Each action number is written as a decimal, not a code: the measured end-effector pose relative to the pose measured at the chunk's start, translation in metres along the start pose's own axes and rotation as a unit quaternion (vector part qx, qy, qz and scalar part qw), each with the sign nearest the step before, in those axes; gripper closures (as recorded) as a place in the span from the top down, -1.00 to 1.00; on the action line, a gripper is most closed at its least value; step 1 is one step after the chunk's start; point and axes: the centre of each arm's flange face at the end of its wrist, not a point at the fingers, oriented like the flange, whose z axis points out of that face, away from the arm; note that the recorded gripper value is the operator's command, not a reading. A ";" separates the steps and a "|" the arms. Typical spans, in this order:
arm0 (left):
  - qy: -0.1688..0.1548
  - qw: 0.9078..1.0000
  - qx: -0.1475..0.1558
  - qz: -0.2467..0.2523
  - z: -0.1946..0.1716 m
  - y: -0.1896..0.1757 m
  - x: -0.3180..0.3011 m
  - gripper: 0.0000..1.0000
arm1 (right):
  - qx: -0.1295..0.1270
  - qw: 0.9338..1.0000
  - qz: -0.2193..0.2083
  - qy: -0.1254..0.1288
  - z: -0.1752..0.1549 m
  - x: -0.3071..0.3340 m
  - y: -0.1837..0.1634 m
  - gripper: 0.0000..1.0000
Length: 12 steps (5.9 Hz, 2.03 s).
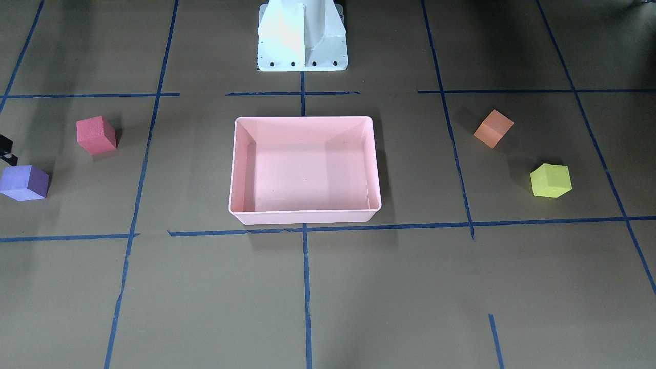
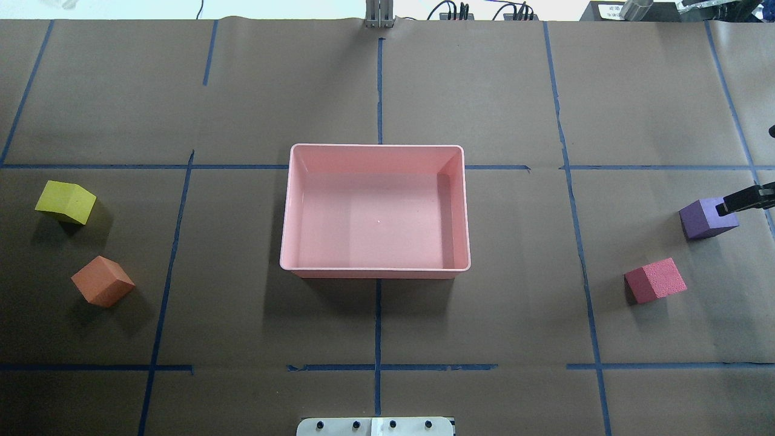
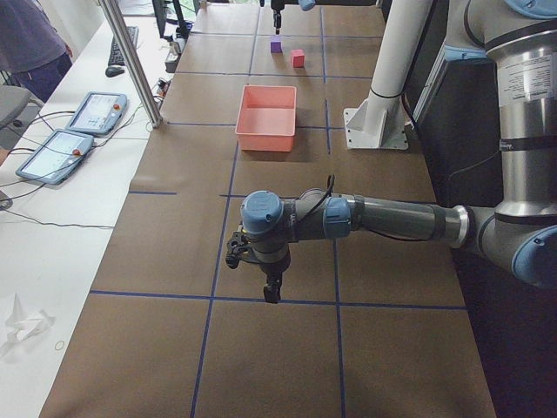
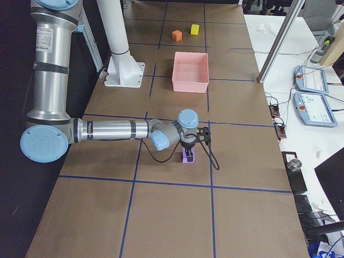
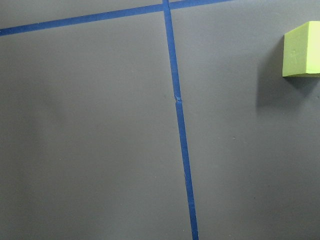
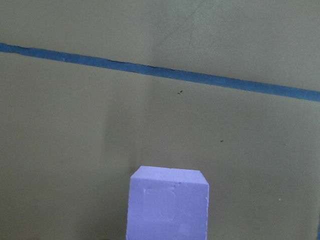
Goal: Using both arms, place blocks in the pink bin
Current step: 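Lower the right gripper onto the purple cube and grasp it, then carry the purple cube into the pink bin and release it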
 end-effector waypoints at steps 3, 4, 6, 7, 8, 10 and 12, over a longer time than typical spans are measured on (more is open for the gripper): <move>0.000 1.000 -0.001 -0.001 0.001 0.001 -0.001 1.00 | -0.030 0.999 -0.008 0.024 0.042 -0.003 0.009 0.45; 0.000 1.000 -0.002 -0.001 0.001 0.001 -0.001 1.00 | -0.039 0.999 -0.010 0.030 0.056 -0.005 0.007 -0.23; 0.001 1.000 -0.003 -0.003 0.003 0.003 -0.002 1.00 | -0.035 0.999 -0.019 0.026 0.059 -0.019 -0.010 -0.47; 0.001 1.000 -0.003 -0.003 0.003 0.003 -0.002 1.00 | -0.023 0.999 -0.025 0.017 0.048 -0.038 -0.023 -0.46; -0.001 1.000 0.001 0.001 -0.001 0.002 0.002 1.00 | -0.006 1.000 -0.015 0.004 0.030 -0.071 -0.047 -0.46; -0.004 1.000 0.019 0.018 -0.017 -0.010 0.016 1.00 | 0.005 0.999 0.042 -0.022 -0.022 -0.198 -0.105 -0.45; -0.012 0.997 0.059 0.058 -0.050 -0.053 0.043 1.00 | -0.010 0.992 0.116 -0.041 -0.072 -0.361 -0.122 -0.42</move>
